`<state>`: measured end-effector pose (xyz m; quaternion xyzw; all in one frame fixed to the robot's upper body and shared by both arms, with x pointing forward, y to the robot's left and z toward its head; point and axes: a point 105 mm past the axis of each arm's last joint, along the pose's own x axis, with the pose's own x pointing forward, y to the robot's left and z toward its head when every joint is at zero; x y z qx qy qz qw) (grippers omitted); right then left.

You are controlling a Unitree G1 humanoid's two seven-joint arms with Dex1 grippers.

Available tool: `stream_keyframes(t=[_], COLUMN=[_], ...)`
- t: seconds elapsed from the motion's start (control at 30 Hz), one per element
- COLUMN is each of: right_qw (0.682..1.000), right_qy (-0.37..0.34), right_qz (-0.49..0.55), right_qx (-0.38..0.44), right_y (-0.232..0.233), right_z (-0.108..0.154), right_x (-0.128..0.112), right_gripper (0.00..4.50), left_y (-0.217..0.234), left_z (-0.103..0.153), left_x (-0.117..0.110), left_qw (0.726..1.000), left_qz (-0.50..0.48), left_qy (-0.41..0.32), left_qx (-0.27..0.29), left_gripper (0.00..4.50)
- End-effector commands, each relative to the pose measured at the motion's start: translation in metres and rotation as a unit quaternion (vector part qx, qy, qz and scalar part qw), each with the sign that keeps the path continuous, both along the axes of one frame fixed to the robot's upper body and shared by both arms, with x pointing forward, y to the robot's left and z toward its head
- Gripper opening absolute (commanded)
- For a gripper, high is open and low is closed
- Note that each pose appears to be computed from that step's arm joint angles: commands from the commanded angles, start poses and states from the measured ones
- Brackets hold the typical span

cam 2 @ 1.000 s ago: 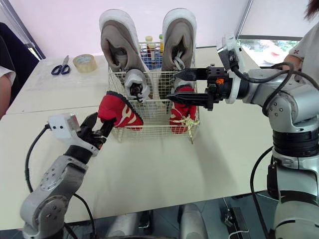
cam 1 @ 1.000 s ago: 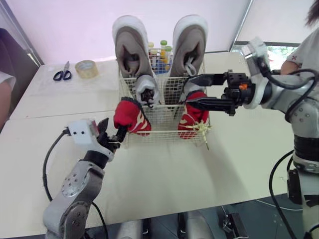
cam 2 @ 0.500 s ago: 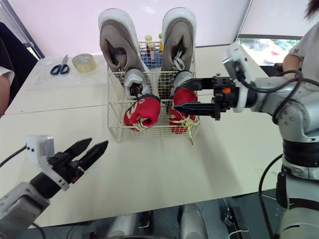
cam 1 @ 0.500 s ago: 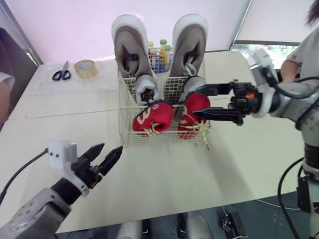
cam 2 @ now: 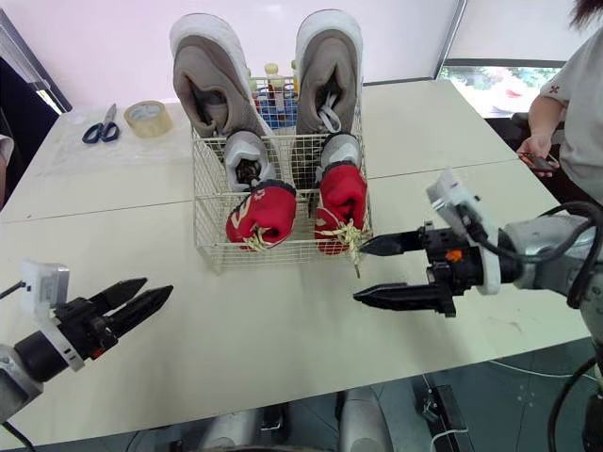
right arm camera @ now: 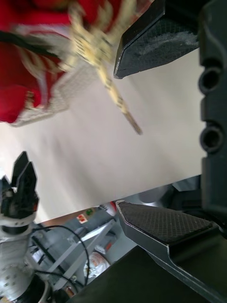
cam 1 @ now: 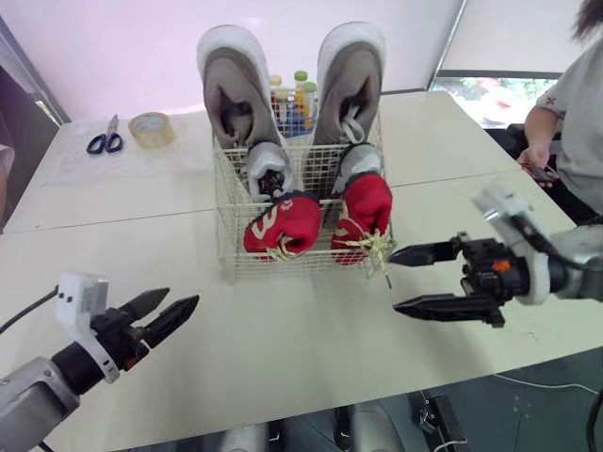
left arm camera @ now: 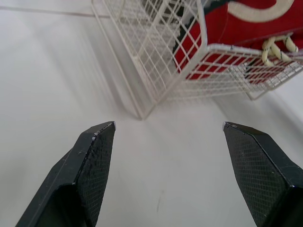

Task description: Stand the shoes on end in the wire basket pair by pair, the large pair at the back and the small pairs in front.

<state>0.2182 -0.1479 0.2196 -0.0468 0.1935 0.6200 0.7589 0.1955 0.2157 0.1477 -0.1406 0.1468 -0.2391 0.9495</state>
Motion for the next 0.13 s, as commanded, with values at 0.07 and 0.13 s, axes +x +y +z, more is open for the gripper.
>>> stream_keyframes(t=[0.07, 0.13], right_qw=[1.0, 1.0], right_qy=[-0.02, -0.018], right_qz=[-0.001, -0.004], right_qx=[0.008, 0.017], right_y=[0.0022, 0.0025], right_z=[-0.0012, -0.0053], right_x=[0.0024, 0.0057], right_gripper=[4.5, 4.5], left_y=[0.0064, 0.008], left_z=[-0.0032, -0.0026], left_x=[-0.0007, -0.0012], left_qw=[1.0, 1.0], left_qz=[0.009, 0.016], left_qy=[0.006, 0.0], left_qx=[0.002, -0.007], left_gripper=[3.72, 3.72])
